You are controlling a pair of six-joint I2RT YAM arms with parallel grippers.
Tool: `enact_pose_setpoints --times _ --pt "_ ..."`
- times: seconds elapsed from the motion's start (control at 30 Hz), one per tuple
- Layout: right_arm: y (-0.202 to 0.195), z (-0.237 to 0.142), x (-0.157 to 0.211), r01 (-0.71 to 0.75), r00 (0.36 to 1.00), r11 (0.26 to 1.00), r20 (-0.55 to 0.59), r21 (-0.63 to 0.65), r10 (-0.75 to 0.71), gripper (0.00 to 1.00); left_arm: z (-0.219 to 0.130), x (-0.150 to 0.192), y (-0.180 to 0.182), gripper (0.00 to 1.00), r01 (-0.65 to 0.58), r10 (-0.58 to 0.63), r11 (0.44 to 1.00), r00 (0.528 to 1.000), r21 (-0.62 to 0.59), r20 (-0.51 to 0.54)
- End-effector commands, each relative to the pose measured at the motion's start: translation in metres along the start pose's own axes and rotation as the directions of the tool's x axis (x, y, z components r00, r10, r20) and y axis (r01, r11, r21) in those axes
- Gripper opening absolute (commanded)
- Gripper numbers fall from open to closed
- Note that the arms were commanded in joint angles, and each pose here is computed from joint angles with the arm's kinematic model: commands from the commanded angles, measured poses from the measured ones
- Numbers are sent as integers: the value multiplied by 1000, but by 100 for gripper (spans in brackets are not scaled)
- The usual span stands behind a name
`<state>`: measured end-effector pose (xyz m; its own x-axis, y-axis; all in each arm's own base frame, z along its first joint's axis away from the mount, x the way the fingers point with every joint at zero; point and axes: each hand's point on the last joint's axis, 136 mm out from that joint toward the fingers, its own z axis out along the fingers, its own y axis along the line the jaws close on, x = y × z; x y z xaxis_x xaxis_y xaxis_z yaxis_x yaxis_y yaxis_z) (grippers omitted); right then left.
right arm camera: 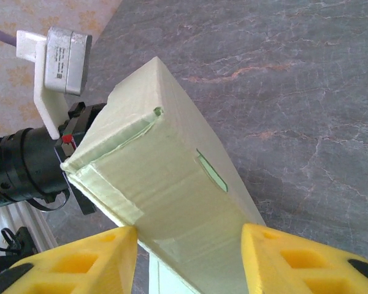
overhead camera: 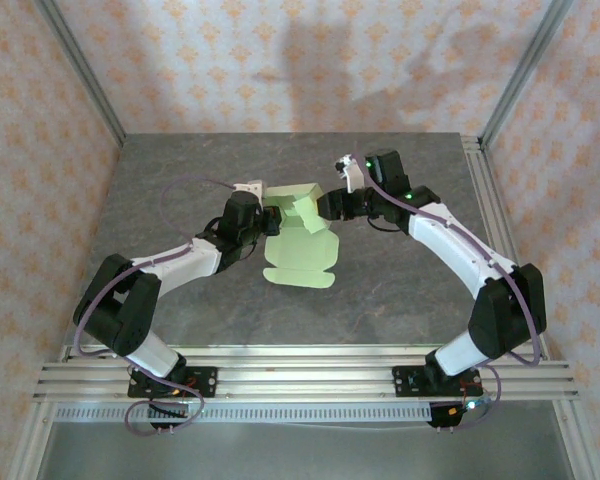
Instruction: Fold the paper box
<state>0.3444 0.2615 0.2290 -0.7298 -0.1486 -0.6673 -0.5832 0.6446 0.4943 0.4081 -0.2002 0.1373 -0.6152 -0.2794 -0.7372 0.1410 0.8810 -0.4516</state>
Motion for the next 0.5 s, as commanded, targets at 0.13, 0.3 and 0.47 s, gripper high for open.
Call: enact_pose_setpoints --times 0.13,0.3,0.47 --pt "21 -4 8 70 998 992 -1 -102 -70 50 7 -6 -6 0 16 -16 1000 1000 23 -6" --pt "16 -9 6 87 996 995 28 -56 -85 56 8 -6 -7 0 22 -22 999 1000 33 -1" --pt "5 -3 8 76 997 997 2 -4 -76 55 8 -9 -10 0 22 -22 999 1000 48 3"
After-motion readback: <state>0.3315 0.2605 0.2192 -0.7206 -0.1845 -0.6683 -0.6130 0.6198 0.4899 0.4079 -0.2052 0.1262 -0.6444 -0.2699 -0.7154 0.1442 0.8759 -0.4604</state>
